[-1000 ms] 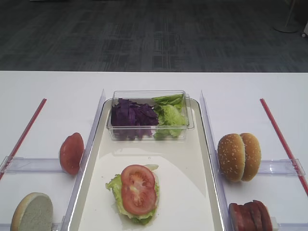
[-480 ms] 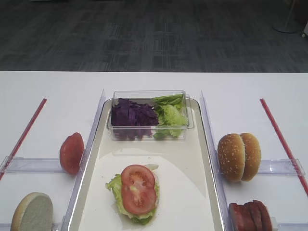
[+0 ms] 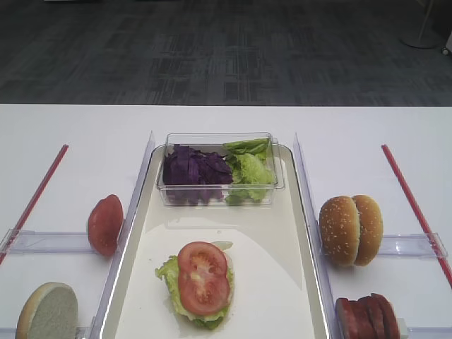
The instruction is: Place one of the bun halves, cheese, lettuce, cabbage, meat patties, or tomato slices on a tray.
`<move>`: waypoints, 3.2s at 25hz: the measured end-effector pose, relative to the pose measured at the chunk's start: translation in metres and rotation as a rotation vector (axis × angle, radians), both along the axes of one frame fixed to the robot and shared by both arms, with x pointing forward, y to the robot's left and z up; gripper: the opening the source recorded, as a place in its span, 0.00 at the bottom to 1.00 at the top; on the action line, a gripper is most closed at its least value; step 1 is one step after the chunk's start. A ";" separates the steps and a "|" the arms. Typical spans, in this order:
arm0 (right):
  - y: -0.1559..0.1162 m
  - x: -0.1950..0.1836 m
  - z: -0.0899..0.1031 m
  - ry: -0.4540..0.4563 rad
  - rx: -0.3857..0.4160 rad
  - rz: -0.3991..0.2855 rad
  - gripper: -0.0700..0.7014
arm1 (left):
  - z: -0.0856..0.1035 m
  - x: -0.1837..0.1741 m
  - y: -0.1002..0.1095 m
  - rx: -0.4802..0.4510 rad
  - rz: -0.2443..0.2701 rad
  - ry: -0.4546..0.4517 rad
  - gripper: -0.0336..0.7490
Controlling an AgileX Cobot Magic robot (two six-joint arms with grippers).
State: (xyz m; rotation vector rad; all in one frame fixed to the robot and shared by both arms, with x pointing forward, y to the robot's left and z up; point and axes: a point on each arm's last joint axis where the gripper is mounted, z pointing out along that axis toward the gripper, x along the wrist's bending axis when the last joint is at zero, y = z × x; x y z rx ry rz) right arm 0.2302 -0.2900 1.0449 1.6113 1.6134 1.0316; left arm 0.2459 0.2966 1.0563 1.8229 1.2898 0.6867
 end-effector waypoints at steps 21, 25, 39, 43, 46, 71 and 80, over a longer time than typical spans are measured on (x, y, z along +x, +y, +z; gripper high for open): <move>0.000 0.000 0.000 -0.001 -0.007 0.004 0.76 | -0.009 -0.020 0.007 0.017 -0.020 -0.044 0.51; 0.000 0.000 0.000 -0.003 -0.007 0.004 0.76 | -0.014 -0.019 0.006 0.025 -0.020 -0.015 0.51; 0.000 0.000 0.000 -0.003 -0.007 0.004 0.76 | -0.015 -0.018 0.009 0.008 0.026 -0.008 0.59; 0.000 0.000 0.000 -0.003 -0.007 0.004 0.76 | -0.015 -0.018 0.009 0.008 0.026 -0.008 0.59; 0.000 0.000 0.000 -0.003 -0.007 0.004 0.76 | -0.015 -0.018 0.009 0.003 0.028 -0.006 0.59; 0.000 0.000 0.000 -0.003 -0.007 0.004 0.76 | -0.015 -0.019 0.006 0.009 0.297 -0.007 0.59; 0.000 0.000 0.000 -0.003 -0.007 0.004 0.76 | -0.015 -0.019 0.006 0.009 0.310 -0.007 0.59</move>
